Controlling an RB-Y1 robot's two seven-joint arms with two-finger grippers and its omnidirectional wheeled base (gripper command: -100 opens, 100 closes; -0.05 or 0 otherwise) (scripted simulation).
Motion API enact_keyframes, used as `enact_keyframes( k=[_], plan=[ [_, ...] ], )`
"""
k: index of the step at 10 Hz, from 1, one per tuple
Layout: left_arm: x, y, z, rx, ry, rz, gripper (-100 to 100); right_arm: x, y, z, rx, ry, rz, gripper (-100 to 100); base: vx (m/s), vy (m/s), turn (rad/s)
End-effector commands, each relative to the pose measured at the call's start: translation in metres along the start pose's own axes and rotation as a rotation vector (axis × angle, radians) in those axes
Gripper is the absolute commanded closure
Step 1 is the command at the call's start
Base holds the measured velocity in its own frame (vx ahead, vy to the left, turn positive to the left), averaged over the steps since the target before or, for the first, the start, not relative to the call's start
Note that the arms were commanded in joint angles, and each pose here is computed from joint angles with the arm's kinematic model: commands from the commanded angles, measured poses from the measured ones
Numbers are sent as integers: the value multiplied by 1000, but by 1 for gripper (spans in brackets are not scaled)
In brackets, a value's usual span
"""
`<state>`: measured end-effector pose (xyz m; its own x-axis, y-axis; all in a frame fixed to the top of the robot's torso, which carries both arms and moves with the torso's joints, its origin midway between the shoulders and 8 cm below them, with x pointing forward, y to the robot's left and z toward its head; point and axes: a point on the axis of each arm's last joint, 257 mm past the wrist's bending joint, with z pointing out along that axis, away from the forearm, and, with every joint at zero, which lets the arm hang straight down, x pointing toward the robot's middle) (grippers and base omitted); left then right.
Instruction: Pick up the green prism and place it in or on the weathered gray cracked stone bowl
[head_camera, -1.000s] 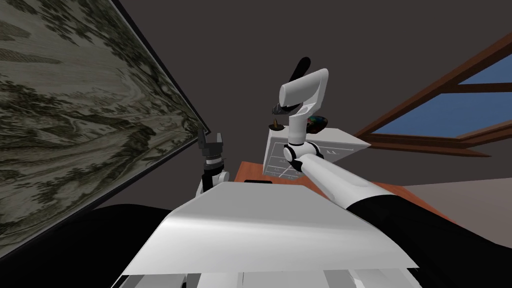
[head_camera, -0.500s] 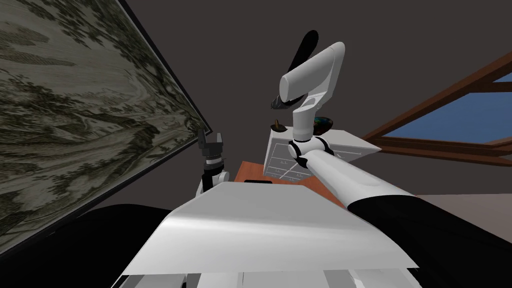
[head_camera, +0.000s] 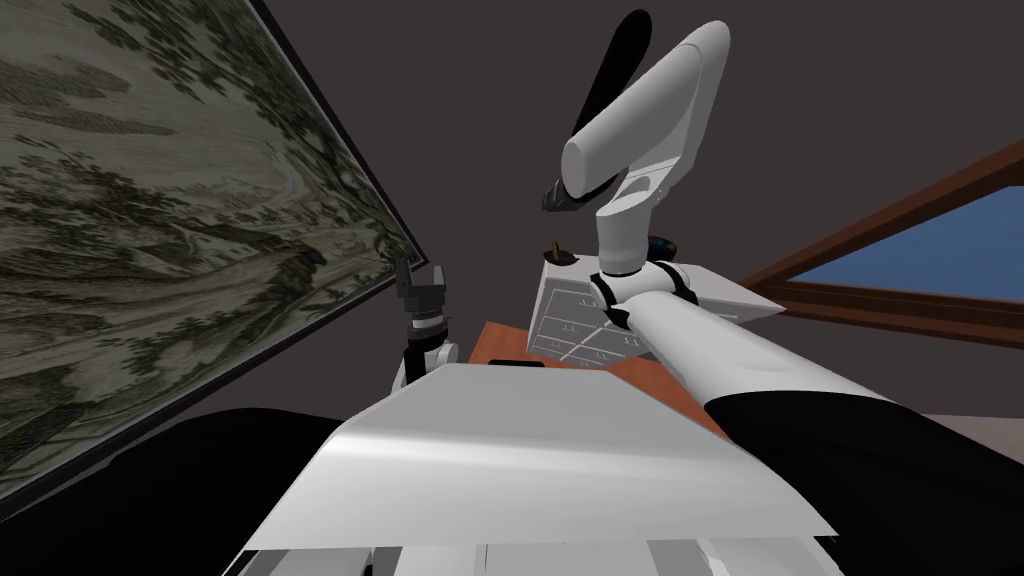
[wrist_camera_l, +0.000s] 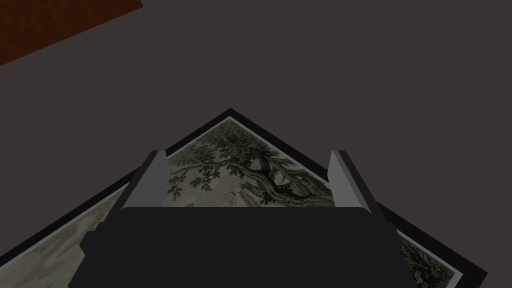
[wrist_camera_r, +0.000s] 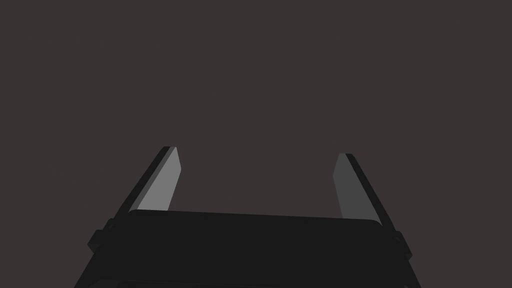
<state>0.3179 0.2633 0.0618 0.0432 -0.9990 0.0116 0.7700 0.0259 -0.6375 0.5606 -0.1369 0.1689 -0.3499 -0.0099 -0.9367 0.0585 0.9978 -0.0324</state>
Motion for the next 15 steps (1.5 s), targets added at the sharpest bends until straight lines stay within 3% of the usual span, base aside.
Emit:
enact_keyframes(
  k=[1,2,3,6,7,10,11,14,15],
  plan=[
    [0,0,0,0,0,0,0,5,0,-1,0,13,3,-100,17,-25,-15],
    [0,0,0,0,0,0,0,6,2,-1,-7,18,29,-100,6,-1,-24],
    [0,0,0,0,0,0,0,-5,5,-18,-3,-13,-4,-100,21,-27,175],
    [0,0,0,0,0,0,0,6,3,-13,2,22,26,-100,13,-22,26],
    [0,0,0,0,0,0,0,-2,4,-28,13,-3,-7,-100,19,-25,180],
    [0,0,0,0,0,0,0,12,-2,-23,27,38,28,-100,11,-25,26],
    [0,0,0,0,0,0,0,7,-4,-37,46,19,-2,-100,16,-31,194],
    [0,0,0,0,0,0,0,23,-13,-30,68,66,35,-100,15,-23,20],
    [0,0,0,0,0,0,0,19,-18,-43,95,51,7,-100,26,-18,185]
  ],
)
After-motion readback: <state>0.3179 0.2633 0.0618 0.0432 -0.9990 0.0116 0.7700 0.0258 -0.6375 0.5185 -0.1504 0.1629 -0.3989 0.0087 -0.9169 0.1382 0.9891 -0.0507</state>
